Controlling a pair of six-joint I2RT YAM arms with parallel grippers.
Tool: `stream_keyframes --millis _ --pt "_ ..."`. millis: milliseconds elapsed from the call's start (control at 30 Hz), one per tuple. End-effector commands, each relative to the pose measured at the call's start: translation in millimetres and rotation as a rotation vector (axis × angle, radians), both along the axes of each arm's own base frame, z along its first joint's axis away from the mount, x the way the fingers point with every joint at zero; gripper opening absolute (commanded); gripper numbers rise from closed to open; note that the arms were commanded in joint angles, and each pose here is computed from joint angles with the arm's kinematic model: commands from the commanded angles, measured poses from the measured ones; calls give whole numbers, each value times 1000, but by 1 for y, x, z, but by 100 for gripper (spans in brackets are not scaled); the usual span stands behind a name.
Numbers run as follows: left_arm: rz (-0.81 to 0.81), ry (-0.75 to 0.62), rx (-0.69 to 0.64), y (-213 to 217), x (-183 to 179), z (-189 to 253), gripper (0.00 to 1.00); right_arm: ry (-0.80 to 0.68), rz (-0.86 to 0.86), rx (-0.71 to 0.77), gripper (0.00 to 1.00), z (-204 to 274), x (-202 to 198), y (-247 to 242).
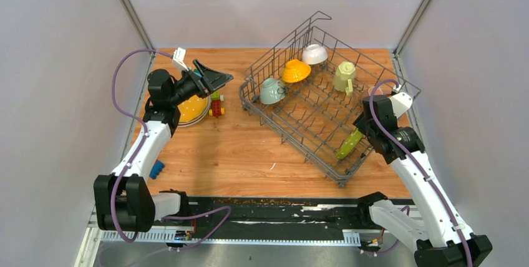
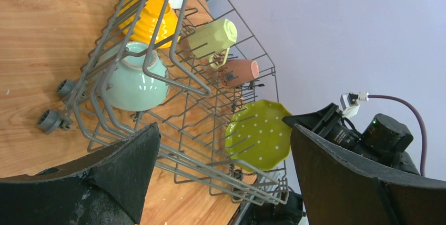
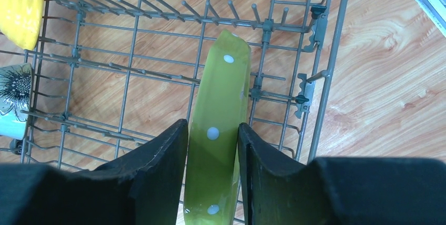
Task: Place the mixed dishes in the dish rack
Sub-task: Insert the plate into the dish rack.
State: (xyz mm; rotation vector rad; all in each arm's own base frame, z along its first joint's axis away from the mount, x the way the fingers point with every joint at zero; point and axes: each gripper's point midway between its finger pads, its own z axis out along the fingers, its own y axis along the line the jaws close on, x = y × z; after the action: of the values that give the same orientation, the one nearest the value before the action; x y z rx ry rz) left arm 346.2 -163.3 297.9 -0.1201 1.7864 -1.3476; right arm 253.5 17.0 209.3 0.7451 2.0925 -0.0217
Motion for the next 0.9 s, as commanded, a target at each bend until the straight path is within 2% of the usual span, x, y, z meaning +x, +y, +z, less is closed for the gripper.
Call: stream_keyframes --millis 0,33,133,567,733,867 --pt "-11 -59 12 -2 1 16 100 -89 -1 -4 44 21 9 -1" --pt "-11 -59 12 -2 2 16 100 -91 1 -3 47 22 9 -1" --pt "-11 -59 12 -2 1 16 100 -95 -2 -5 50 23 8 -2" --pt "-12 -57 15 -2 -1 15 100 -9 40 42 48 -13 11 14" --pt "-13 -54 16 -2 -1 13 100 5 37 41 44 -20 11 14" --pt "-13 -53 16 -2 -1 12 100 3 58 38 29 -16 13 16"
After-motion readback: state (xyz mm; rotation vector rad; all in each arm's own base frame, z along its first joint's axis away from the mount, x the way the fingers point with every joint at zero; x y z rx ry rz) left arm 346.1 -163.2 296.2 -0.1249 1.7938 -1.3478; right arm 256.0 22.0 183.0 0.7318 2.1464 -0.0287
